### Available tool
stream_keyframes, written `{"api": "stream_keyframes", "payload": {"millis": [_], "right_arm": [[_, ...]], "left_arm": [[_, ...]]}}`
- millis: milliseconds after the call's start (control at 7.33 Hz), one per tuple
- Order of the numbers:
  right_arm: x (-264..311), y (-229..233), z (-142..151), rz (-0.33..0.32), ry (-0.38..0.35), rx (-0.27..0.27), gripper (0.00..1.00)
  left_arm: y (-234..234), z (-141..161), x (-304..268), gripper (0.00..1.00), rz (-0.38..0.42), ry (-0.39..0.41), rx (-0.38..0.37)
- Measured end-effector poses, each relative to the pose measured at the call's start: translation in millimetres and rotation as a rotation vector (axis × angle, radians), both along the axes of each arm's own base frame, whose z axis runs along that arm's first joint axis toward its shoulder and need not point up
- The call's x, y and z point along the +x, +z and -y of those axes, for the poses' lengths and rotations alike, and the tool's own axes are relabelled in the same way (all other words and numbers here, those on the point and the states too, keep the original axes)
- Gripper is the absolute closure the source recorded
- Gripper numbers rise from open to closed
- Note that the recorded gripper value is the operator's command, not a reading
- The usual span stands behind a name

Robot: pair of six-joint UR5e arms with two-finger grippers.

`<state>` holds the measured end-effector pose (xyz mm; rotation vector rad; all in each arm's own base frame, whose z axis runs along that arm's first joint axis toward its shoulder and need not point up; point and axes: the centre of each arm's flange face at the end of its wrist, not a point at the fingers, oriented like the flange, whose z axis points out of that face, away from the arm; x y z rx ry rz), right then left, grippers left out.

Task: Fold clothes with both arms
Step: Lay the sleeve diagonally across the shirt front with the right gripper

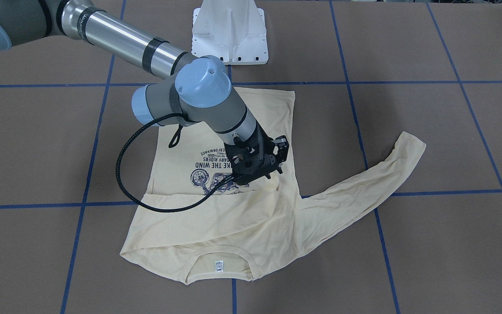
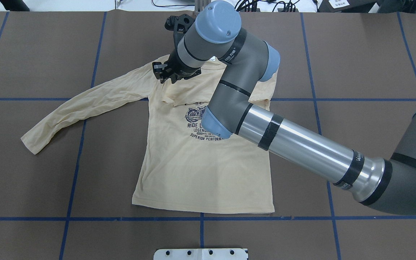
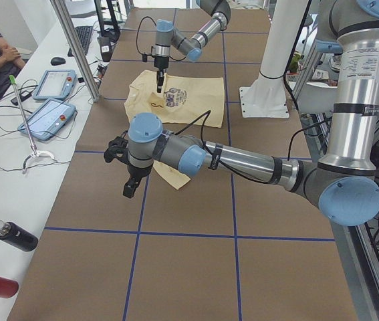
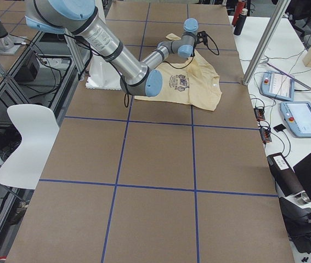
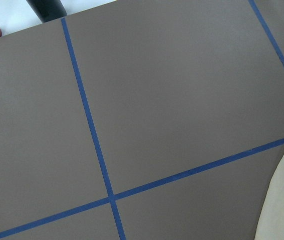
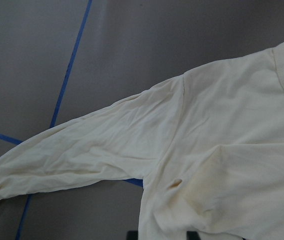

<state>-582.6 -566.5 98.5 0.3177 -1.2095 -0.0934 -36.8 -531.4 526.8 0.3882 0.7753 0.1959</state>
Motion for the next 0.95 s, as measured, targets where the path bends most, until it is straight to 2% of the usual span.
{"api": "stream_keyframes", "payload": {"millis": [273, 409, 545, 955], "right_arm": [[-8.5, -5.3, -4.1, -0.009, 0.056, 0.014, 0.00], [-8.2, -5.6, -4.0, -0.013, 0.070, -0.007, 0.00], [-4.4, -8.1, -4.4, -0.036, 0.078, -0.041, 0.00], [46.9, -12.3, -12.5, -0.188, 0.082, -0.161, 0.00]], "left_arm": [[-1.0, 1.4, 0.9, 0.00, -0.003, -0.006, -0.005], [-4.9, 2.7, 2.1, 0.00, -0.012, -0.030, -0.014], [-10.1, 3.4, 7.4, 0.00, -0.029, -0.066, -0.021], [-11.6, -3.6, 74.1, 0.00, -0.041, -0.182, -0.076]]}}
